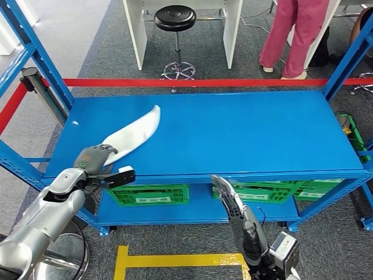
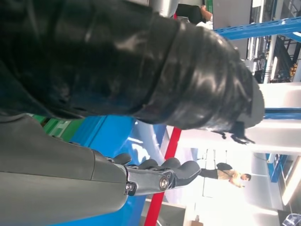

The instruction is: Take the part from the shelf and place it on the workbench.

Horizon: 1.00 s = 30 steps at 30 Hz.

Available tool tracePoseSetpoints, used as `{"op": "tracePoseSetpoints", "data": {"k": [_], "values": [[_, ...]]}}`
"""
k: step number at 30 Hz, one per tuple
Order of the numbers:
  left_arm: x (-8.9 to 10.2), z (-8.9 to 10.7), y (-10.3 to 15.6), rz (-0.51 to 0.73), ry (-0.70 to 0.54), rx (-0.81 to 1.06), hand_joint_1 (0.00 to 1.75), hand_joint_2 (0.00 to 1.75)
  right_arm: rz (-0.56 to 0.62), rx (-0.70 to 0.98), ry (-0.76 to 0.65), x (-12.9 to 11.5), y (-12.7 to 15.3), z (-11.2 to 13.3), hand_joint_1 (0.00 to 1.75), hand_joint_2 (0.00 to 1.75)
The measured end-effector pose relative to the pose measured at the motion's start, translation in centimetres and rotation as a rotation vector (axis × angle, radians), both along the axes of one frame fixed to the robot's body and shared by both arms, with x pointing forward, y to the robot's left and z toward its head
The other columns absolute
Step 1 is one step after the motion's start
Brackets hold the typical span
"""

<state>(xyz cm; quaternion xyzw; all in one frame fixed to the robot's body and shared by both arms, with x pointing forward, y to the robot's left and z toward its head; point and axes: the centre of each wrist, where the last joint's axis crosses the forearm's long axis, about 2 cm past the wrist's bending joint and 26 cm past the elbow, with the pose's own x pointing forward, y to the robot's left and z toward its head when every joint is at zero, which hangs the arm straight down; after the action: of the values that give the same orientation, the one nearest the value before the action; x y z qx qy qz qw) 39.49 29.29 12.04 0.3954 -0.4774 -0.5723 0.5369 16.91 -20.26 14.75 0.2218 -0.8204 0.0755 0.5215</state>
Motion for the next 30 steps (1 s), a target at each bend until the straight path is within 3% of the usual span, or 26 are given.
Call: {"op": "tracePoseSetpoints", "data": {"k": [8, 16, 24, 30], "values": [[0.3, 0.2, 0.2, -0.005, 0.006, -0.021, 1.75, 1.75, -0.001, 0.000, 0.000, 0.0, 0.0, 0.0, 0.00, 0.00], [0.3, 0.6, -0.3, -0.027, 0.030, -0.164, 1.75, 1.75, -0.004, 0.001, 0.000, 0.0, 0.0, -0.1, 0.00, 0.00], [-1.1, 2.2, -2.9, -0.085, 0.152, -0.688, 1.75, 1.75, -0.020, 0.002, 0.007, -0.1, -0.1, -0.1, 0.00, 0.00], [-3.5, 6.1, -5.6, -0.229, 0.153, -1.088, 1.75, 1.75, -0.065, 0.005, 0.018, -0.4, -0.3, -0.5, 0.00, 0.00]]}}
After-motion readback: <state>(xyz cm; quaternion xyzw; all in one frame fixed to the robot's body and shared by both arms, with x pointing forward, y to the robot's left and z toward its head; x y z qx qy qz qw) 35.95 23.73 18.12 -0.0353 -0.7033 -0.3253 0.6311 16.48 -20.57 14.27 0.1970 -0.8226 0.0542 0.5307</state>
